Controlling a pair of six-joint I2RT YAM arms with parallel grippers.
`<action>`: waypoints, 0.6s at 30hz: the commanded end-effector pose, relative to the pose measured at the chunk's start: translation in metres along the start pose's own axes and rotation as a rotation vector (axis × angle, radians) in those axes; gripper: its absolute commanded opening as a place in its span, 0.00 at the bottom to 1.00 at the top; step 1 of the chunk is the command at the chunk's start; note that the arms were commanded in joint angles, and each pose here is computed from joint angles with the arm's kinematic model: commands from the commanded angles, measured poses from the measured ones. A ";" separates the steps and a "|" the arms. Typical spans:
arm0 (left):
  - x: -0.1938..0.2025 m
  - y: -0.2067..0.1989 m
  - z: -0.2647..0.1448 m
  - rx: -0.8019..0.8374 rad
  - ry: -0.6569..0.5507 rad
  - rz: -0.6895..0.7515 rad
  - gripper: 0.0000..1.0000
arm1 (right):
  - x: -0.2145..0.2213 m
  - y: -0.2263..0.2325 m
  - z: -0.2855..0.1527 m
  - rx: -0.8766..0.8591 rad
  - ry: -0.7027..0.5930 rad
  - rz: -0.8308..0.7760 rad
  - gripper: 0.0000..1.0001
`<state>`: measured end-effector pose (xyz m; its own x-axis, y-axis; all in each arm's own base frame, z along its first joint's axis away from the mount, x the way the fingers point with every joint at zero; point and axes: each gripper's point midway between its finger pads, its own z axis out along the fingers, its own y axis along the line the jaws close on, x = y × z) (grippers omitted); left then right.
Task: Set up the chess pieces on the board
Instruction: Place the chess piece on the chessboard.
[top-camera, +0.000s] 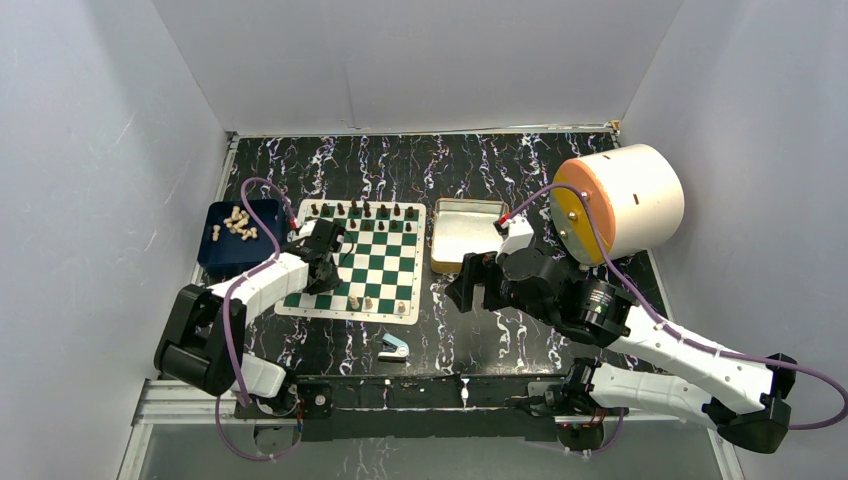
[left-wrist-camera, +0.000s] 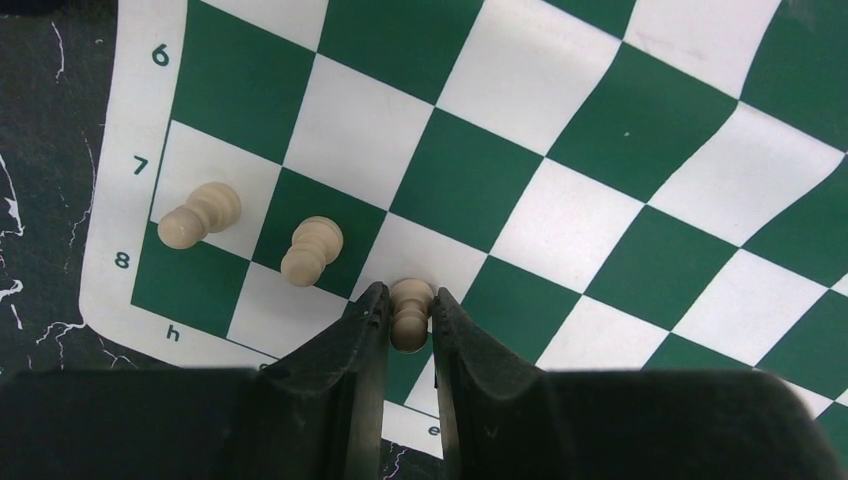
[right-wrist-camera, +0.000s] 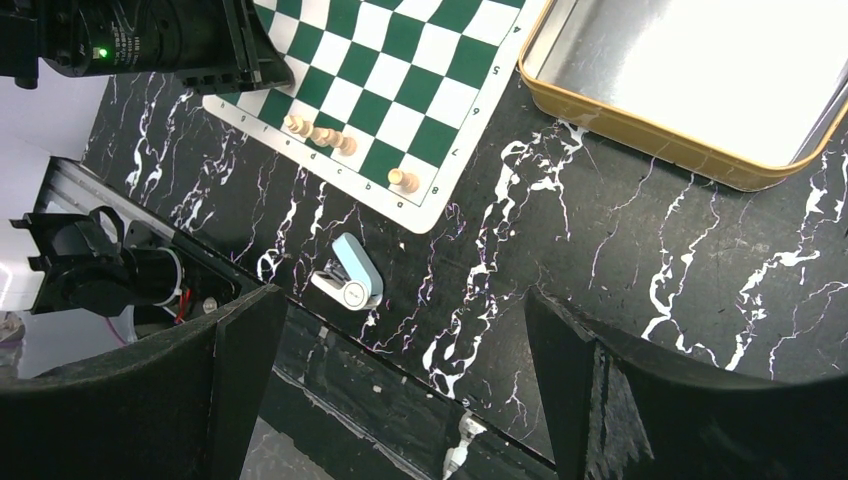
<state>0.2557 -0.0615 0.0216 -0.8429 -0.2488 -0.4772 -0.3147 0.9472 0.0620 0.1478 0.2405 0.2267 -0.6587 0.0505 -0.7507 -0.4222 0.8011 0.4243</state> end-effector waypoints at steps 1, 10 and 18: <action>-0.020 0.000 -0.015 -0.002 -0.065 -0.026 0.20 | -0.016 0.007 -0.007 -0.028 -0.056 0.033 0.99; -0.020 0.001 -0.008 -0.025 -0.058 -0.010 0.20 | -0.015 0.007 -0.009 -0.033 -0.054 0.037 0.99; -0.022 0.003 -0.003 -0.045 -0.060 0.022 0.22 | -0.020 0.009 -0.013 -0.041 -0.062 0.038 0.99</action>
<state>0.2611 -0.0587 0.0273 -0.8376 -0.2319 -0.4946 -0.3104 0.9471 0.0815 0.1461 0.2380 0.2337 -0.6533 0.0738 -0.7535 -0.4228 0.7900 0.4439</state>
